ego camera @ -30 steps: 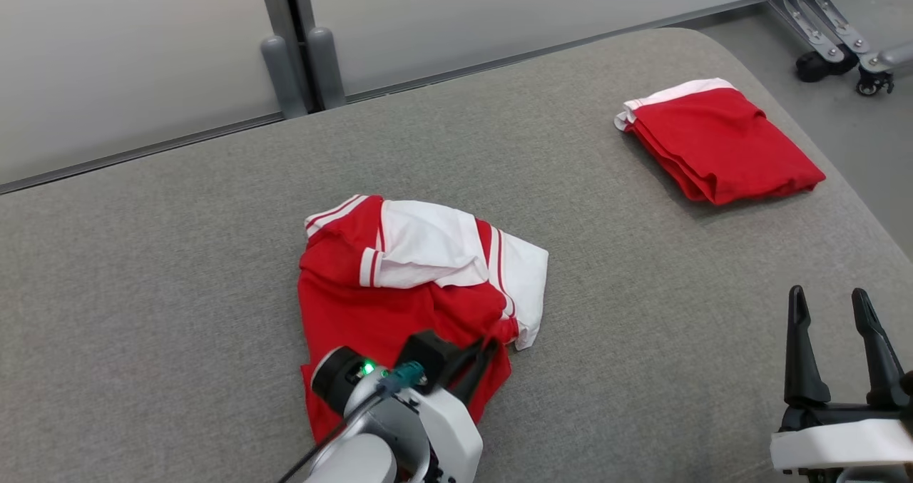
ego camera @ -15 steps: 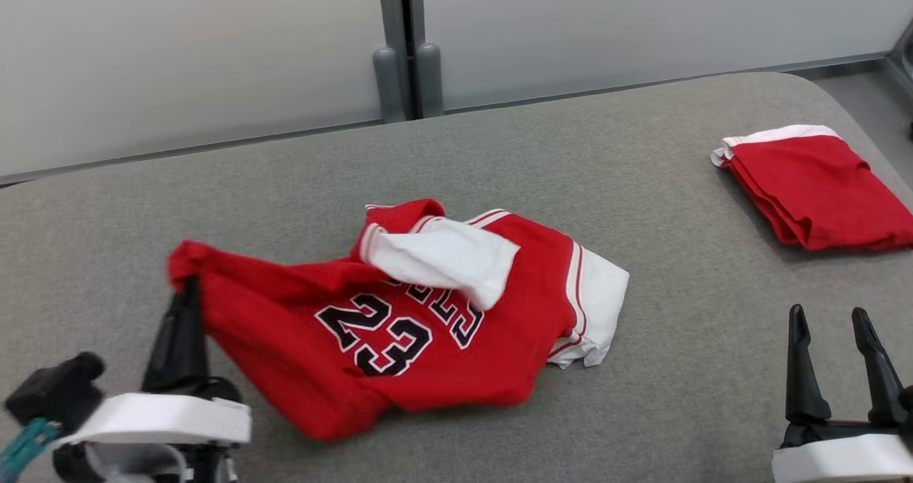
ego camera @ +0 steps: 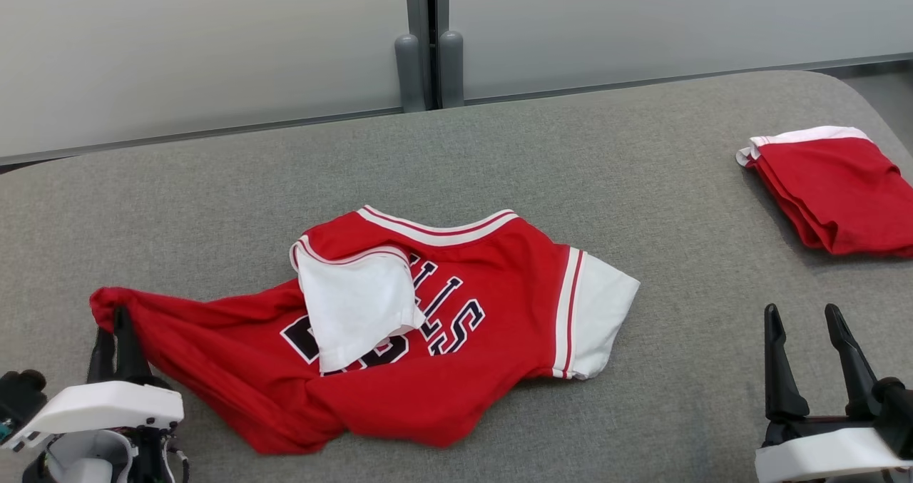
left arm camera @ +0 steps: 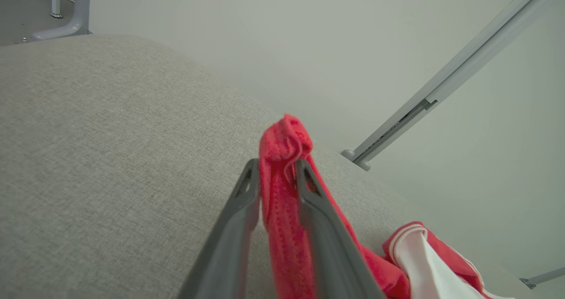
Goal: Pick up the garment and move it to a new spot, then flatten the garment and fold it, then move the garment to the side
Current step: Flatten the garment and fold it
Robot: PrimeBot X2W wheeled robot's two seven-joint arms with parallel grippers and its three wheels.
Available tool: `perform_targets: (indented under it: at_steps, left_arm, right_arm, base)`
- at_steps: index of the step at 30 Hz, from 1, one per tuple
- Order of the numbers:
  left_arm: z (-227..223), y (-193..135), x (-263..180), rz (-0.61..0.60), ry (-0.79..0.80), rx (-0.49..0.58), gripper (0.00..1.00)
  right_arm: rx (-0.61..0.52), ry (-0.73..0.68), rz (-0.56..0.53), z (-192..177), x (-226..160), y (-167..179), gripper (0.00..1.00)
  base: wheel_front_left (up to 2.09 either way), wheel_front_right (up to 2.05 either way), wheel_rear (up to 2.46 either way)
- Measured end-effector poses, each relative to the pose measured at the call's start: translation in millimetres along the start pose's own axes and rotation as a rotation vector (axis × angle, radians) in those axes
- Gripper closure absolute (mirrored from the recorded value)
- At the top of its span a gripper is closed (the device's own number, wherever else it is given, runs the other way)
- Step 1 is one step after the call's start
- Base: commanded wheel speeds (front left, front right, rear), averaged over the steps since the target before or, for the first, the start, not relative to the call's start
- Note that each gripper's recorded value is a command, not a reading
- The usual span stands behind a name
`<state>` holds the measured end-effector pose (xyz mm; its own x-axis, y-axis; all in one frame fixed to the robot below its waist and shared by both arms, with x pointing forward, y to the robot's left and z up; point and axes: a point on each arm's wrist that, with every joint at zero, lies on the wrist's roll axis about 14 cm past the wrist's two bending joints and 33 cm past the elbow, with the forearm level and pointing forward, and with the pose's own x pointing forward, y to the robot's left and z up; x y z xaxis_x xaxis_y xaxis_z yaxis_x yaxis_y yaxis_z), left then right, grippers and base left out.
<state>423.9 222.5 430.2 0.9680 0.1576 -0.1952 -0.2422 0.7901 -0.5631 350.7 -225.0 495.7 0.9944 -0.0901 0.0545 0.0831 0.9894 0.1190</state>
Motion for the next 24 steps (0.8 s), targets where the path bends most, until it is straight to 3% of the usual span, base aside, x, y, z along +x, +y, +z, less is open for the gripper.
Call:
perform_targets:
  at_steps: [7, 10, 15, 24]
  left_arm:
    - [20.3, 14.6, -1.7, 0.043, -0.070, 0.003, 0.00]
    - [15.6, 34.4, -35.4, 0.104, -0.086, 0.002, 0.00]
    - [5.3, 12.7, -74.7, 0.025, -0.071, 0.076, 0.00]
    - [-89.7, -28.9, -118.7, -0.059, 0.305, 0.102, 0.00]
  right_arm:
    - [-0.001, -0.001, -0.010, 0.7, -4.2, -3.1, 0.00]
    - [0.006, 0.002, -0.022, 0.2, -14.3, -6.9, 0.00]
    - [0.017, -0.008, -0.027, 3.1, -24.9, -8.7, 0.00]
    - [0.023, -0.016, 0.018, 5.3, -18.1, 6.3, 0.00]
  base:
    - [0.00, 0.00, 0.00]
    - [0.00, 0.00, 0.00]
    - [0.00, 0.00, 0.00]
    - [0.00, 0.00, 0.00]
